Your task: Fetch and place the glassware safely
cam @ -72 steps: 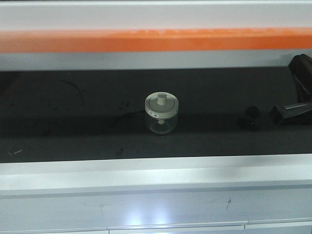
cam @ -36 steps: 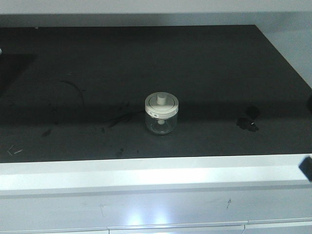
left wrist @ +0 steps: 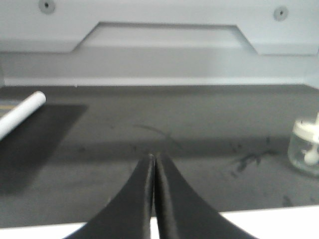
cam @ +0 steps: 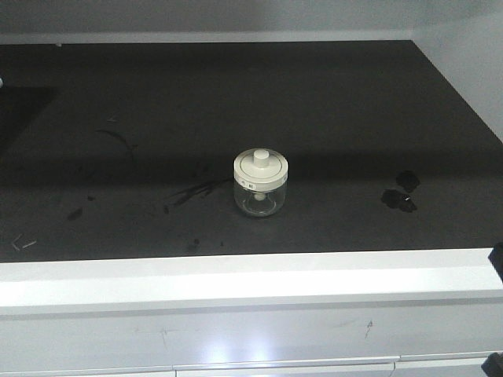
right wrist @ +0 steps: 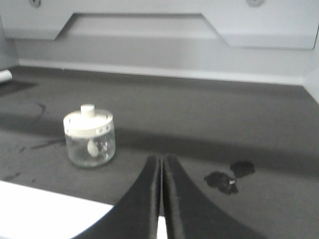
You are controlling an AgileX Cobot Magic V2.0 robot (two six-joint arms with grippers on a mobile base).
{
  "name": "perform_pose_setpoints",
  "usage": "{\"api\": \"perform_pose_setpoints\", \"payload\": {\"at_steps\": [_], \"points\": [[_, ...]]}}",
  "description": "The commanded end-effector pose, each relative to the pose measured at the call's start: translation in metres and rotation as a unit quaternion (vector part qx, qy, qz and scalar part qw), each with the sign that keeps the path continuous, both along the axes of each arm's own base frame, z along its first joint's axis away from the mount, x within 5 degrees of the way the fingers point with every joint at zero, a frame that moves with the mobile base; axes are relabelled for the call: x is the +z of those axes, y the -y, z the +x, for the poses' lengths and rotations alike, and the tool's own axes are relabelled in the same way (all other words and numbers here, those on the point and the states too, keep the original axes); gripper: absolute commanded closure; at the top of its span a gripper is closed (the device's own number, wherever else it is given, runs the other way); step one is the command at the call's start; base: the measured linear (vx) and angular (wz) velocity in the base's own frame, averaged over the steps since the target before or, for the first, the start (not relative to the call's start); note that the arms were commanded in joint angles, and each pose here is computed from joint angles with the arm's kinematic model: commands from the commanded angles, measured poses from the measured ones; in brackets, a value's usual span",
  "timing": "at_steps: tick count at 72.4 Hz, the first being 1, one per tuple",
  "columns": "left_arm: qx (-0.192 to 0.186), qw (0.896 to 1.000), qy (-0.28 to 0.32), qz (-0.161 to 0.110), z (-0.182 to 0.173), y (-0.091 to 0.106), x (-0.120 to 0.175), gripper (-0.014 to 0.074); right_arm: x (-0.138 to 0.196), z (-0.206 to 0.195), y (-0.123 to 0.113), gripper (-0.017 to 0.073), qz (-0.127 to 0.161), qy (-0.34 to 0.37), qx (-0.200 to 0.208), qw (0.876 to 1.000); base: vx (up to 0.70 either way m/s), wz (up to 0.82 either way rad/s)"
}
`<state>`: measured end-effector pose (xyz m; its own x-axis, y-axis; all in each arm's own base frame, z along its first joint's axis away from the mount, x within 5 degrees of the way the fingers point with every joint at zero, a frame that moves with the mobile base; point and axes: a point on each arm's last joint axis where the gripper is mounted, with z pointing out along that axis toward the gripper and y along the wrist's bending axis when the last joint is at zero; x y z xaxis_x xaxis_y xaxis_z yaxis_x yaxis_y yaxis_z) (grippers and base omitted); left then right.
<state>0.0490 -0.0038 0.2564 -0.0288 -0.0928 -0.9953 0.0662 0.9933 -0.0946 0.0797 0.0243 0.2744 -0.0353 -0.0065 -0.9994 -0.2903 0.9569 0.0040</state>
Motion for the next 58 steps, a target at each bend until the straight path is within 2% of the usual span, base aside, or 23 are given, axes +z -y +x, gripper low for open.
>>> {"api": "perform_pose_setpoints", "payload": {"at_steps": [1,8,17,29,36,49,58], "points": [[-0.004,1.0,0.019,-0.011,0.0,0.001,0.009,0.0601,0.013,0.0,0.001,0.056,-0.002,0.037,-0.004,0.999,0.0,0.0],[-0.005,1.0,0.009,-0.015,0.0,0.001,0.007,0.0601,0.013,0.0,0.001,0.056,-0.005,0.035,-0.004,0.999,0.0,0.0],[-0.011,0.999,0.003,-0.049,0.0,0.002,0.007,0.0601,0.013,0.0,0.001,0.0557,-0.003,0.034,-0.004,0.999,0.0,0.0],[-0.012,0.999,0.003,-0.05,0.0,0.002,0.007,0.0601,0.016,0.001,0.001,0.0524,0.001,0.049,-0.006,0.999,0.0,0.0],[-0.012,0.999,0.003,-0.05,0.0,0.002,0.007,0.0601,0.019,0.001,0.001,0.0454,0.006,0.067,-0.009,0.998,0.0,0.0],[-0.012,0.999,0.003,-0.05,0.0,0.002,0.007,0.0601,0.027,0.0,0.003,0.0257,0.018,0.105,-0.014,0.994,0.0,0.0],[-0.012,0.999,0.003,-0.05,0.0,0.002,0.007,0.0601,0.034,0.006,0.001,0.0165,0.026,0.098,-0.014,0.995,0.0,0.0]]}}
